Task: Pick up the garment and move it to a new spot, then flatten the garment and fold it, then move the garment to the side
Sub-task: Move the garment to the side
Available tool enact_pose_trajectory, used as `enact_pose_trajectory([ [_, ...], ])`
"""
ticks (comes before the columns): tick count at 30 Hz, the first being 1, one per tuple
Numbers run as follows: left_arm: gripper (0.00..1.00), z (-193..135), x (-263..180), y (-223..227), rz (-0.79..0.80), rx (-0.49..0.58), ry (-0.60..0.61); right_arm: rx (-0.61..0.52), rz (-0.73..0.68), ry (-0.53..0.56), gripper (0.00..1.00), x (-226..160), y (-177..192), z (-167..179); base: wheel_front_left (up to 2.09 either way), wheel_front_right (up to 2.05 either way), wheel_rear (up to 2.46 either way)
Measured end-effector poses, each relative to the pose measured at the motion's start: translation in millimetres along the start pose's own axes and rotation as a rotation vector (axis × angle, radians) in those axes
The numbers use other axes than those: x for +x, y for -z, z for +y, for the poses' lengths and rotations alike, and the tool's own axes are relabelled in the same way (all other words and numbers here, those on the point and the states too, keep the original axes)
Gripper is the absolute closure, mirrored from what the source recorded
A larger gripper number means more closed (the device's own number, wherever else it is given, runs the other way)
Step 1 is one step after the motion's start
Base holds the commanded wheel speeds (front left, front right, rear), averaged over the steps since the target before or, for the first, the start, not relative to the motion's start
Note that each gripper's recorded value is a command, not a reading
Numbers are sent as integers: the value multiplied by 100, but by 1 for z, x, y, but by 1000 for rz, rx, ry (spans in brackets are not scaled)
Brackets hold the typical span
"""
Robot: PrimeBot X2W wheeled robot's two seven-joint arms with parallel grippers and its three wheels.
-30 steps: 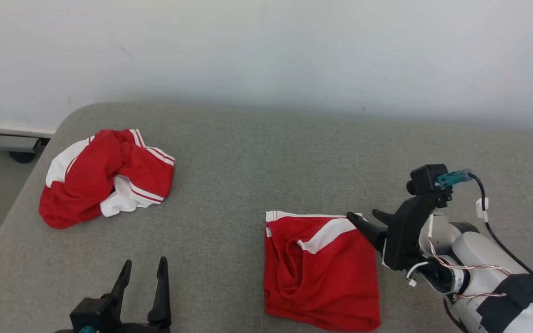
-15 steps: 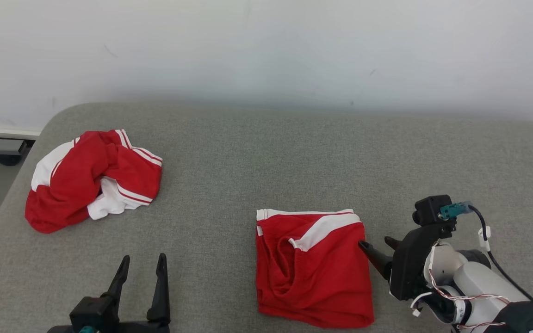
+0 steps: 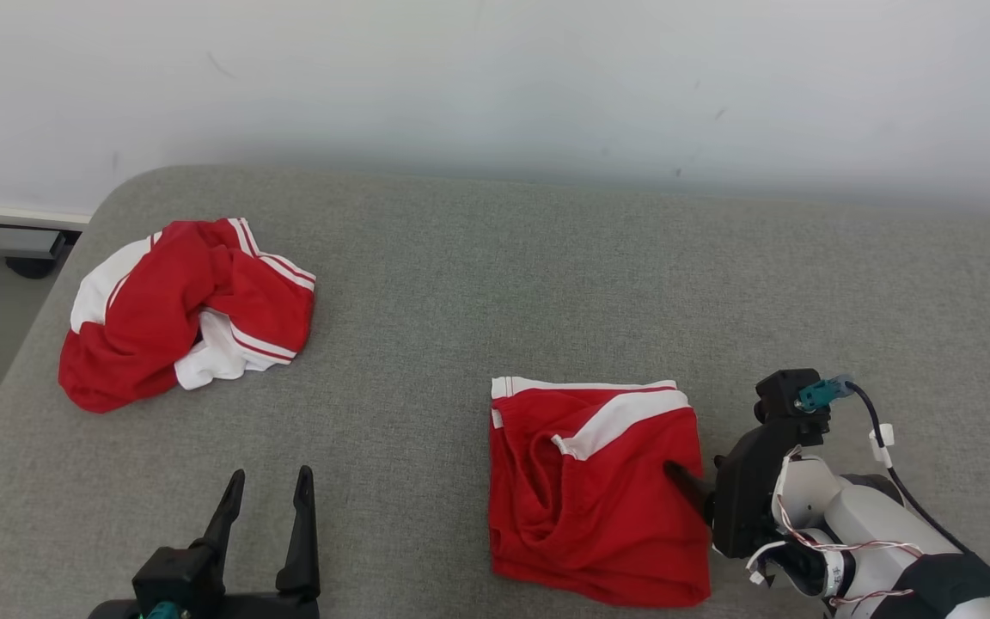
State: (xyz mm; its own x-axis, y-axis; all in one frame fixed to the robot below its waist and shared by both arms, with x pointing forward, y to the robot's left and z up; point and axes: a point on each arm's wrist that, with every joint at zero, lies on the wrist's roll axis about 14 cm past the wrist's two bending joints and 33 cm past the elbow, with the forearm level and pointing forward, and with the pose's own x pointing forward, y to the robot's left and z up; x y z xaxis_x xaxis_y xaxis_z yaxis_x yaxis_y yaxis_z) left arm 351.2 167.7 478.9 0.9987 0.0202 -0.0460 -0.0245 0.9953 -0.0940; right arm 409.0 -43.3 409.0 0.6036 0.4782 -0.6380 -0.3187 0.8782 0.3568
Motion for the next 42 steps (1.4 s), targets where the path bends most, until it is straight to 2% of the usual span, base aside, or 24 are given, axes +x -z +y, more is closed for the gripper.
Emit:
enact_pose_trajectory([
  [8, 0, 2, 3, 0, 2, 0, -7, 8, 77, -3, 0, 8, 19, 3, 0, 0, 0],
  [9, 0, 2, 5, -1, -1, 0, -6, 10, 82, -3, 23, 9, 19, 4, 0, 0, 0],
  [10, 0, 2, 5, -1, -1, -2, -7, 8, 85, -12, 100, 9, 19, 5, 0, 0, 0],
  [15, 0, 1, 7, 1, 4, -11, -7, 24, 78, -35, 100, 11, 14, 11, 0, 0, 0],
  [19, 0, -3, 10, 2, 3, -36, 0, 58, 30, -21, 100, 5, -7, -4, 0, 0, 0],
  [30, 0, -7, 19, 3, 5, -40, 12, 27, -57, 96, 100, -17, -56, -63, 0, 0, 0],
  [37, 0, -11, 30, 6, 13, -37, 32, 5, -88, 232, 100, -36, -88, -123, 0, 0, 0],
  [42, 0, -15, 42, 6, 9, -39, 52, 4, -100, 289, 100, -40, -107, -149, 0, 0, 0],
])
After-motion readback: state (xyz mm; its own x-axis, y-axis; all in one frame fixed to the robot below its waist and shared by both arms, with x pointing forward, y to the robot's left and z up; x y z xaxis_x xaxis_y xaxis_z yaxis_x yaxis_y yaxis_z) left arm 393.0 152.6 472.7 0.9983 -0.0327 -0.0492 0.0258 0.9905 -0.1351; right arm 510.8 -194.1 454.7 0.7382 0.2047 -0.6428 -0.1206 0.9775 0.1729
